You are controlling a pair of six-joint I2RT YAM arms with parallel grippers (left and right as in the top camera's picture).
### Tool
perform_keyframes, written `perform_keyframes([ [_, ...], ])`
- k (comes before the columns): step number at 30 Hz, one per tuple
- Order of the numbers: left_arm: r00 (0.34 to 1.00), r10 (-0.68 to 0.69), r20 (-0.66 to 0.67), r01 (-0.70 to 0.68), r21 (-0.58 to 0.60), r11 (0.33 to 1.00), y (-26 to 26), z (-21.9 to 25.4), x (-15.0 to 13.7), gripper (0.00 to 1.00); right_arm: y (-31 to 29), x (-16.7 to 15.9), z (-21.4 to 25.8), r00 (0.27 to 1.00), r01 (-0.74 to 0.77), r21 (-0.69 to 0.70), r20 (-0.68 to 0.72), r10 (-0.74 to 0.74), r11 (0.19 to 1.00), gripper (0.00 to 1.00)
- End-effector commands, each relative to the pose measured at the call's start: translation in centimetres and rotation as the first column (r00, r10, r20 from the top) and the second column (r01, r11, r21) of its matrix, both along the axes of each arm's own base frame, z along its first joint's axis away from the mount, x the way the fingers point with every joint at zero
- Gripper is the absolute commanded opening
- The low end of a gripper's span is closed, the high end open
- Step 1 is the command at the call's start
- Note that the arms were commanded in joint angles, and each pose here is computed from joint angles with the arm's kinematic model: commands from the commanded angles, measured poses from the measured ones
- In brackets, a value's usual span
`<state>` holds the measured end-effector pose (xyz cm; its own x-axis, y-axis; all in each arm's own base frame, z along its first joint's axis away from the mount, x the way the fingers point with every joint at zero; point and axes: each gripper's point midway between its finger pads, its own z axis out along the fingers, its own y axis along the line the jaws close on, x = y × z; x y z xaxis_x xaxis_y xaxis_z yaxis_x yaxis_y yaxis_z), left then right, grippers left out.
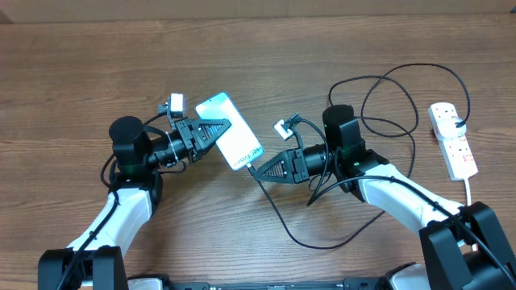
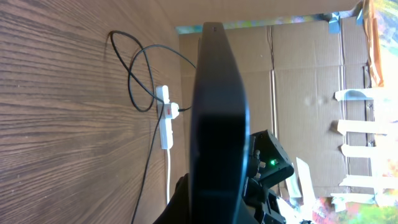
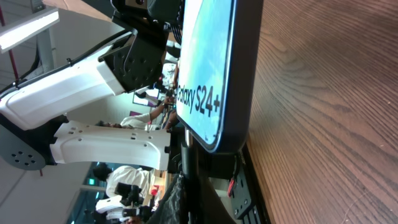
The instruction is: Plug charger to phone and switch on socket
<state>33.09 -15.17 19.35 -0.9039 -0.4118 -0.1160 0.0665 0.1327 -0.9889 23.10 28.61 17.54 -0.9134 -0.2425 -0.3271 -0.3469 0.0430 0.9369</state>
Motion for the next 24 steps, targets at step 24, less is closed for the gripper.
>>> perform_keyframes([
  [24, 0.999, -0.019, 0.036, 0.02, -0.012, 1.0, 0.9, 1.2, -0.1, 0.04, 0.0, 0.0, 0.6, 0.999, 0.011, -0.006, -0.04, -0.012, 1.0, 0.04],
])
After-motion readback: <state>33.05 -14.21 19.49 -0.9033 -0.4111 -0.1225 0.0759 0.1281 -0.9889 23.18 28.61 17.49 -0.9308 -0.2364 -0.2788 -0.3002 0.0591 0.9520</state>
